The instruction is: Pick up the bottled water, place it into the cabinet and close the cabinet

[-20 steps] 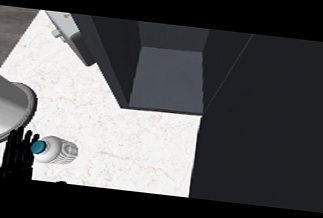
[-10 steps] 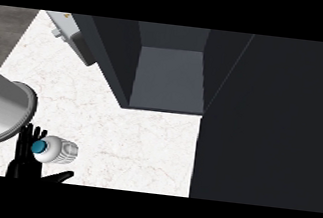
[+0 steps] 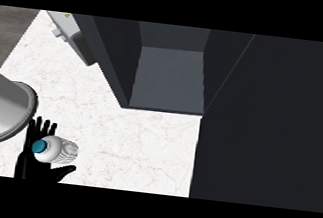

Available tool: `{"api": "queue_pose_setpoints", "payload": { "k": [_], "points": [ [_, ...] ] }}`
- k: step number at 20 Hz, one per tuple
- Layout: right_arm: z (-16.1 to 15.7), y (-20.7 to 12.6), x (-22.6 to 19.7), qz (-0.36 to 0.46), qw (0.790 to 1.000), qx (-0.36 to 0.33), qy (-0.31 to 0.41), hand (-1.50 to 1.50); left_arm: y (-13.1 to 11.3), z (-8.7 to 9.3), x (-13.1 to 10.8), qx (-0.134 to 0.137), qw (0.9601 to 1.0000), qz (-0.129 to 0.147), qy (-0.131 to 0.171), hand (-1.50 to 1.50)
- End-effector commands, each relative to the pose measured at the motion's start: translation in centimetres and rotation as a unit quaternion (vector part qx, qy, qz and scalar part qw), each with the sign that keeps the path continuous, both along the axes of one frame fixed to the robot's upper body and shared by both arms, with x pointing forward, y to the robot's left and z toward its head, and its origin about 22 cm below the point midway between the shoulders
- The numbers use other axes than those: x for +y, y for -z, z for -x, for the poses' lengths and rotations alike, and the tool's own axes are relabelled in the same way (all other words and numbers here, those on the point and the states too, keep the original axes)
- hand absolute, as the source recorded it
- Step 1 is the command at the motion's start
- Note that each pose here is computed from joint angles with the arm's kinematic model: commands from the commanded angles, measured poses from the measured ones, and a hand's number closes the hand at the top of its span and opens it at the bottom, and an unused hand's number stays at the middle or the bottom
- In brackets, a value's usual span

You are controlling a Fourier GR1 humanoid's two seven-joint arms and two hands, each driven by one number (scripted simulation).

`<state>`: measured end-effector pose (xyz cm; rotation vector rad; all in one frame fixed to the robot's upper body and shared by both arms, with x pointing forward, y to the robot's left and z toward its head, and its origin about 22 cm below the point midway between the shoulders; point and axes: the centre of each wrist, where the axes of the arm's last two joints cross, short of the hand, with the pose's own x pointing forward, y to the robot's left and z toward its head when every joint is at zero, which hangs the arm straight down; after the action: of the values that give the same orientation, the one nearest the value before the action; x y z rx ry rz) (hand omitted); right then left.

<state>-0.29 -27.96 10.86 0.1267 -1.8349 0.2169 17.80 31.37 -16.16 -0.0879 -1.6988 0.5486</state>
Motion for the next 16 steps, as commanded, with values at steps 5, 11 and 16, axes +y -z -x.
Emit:
{"api": "queue_pose_setpoints", "payload": {
  "k": [5, 11, 16],
  "points": [
    [-0.2, -1.4, 0.2, -0.007, 1.000, -0.027, 0.000, -1.50, 0.7, -0.9, -2.1, -0.052, 0.9982, 0.030, 0.006, 1.50],
    [-0.4, -3.2, 0.3, -0.006, 1.000, -0.023, -0.009, -1.50, 0.2, -1.7, -2.1, -0.054, 0.9976, 0.039, 0.016, 1.50],
    [0.4, -3.1, 0.2, -0.008, 1.000, -0.030, -0.001, -1.50, -1.5, -2.2, -1.8, -0.097, 0.9949, 0.008, -0.027, 1.50]
  ]
}}
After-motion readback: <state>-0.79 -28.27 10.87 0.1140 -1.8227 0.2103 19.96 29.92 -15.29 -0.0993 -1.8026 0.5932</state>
